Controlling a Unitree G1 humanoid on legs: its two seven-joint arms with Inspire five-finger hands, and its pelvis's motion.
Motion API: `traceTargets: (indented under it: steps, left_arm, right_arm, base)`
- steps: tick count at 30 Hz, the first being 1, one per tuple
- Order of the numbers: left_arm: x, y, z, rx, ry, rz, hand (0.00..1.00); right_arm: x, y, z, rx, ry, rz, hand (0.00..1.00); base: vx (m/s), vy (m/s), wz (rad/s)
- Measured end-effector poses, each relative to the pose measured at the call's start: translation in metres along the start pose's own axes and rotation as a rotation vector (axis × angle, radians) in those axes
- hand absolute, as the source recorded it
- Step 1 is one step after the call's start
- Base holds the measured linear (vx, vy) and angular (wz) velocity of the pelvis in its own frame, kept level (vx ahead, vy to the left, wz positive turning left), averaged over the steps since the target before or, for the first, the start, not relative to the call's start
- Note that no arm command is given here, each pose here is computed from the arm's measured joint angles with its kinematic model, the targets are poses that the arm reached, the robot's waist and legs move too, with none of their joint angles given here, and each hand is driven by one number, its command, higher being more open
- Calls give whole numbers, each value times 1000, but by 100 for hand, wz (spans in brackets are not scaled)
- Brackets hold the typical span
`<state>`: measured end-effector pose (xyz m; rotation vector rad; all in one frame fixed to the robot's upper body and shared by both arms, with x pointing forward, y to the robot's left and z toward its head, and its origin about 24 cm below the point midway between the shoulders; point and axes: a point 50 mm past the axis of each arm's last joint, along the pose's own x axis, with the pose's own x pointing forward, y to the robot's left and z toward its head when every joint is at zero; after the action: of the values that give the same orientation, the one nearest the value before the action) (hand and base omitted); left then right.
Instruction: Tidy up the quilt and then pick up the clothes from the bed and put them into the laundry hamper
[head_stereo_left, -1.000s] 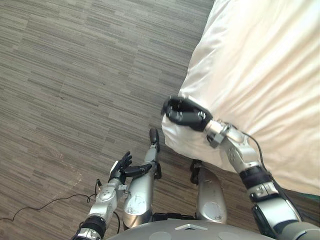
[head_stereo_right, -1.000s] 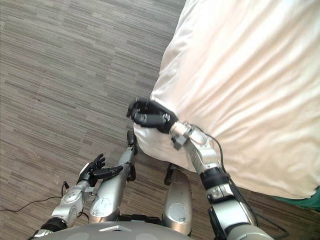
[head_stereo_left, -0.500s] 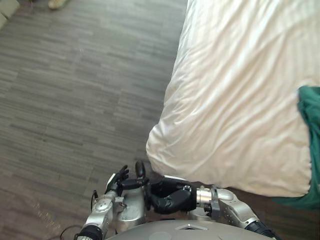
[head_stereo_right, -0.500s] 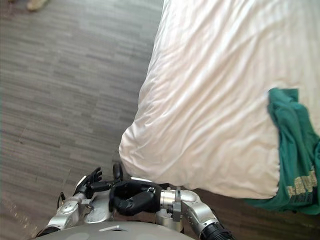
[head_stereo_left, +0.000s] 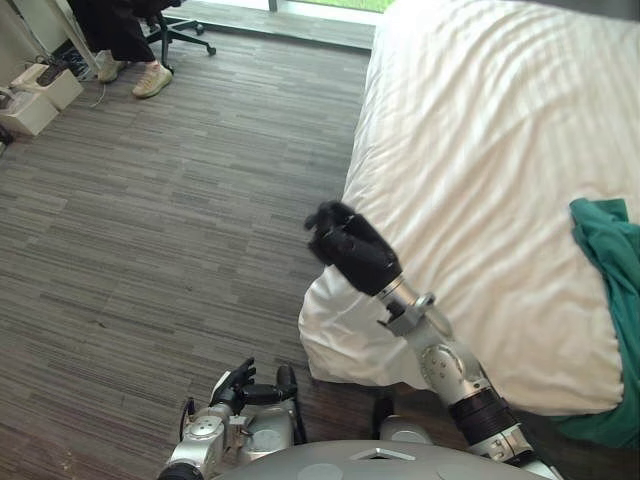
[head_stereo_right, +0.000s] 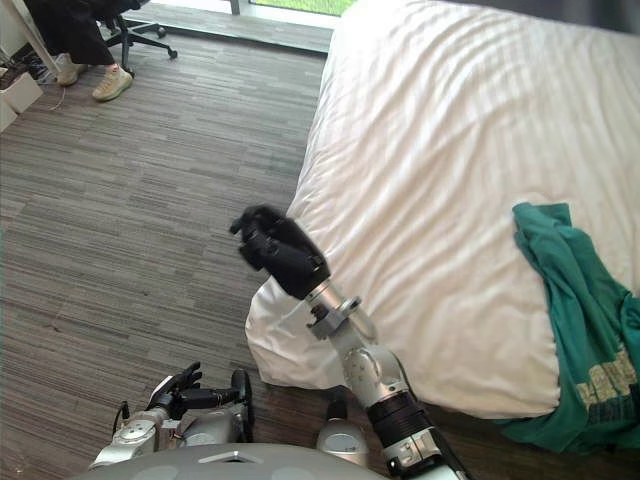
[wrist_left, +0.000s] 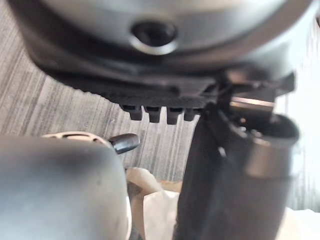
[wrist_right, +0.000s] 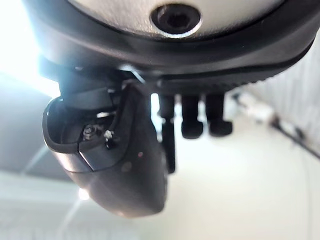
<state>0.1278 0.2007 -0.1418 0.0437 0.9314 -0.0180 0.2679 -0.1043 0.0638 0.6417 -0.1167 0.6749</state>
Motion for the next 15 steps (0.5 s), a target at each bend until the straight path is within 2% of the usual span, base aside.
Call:
traceTargets:
  steps: [3, 5, 9, 15]
  left_arm:
    - [5, -7, 15, 11, -47, -30, 100]
    - [8, -7, 28, 14, -89, -32, 100]
    - [8, -10, 36, 14, -123, -38, 100]
    - [7, -16, 46, -28, -178, -51, 100]
  right_arm:
    - [-4, -30, 26, -77, -37, -152, 0]
    - [-20, -53, 40, -106, -64, -280, 0]
    - [-27, -47, 55, -140, -172, -245, 0]
    - [-86, -68, 86, -202, -361, -441, 0]
  base:
    - [-12, 39, -30]
    - [-45, 23, -34]
    - [15, -15, -31]
    - [50, -19, -32]
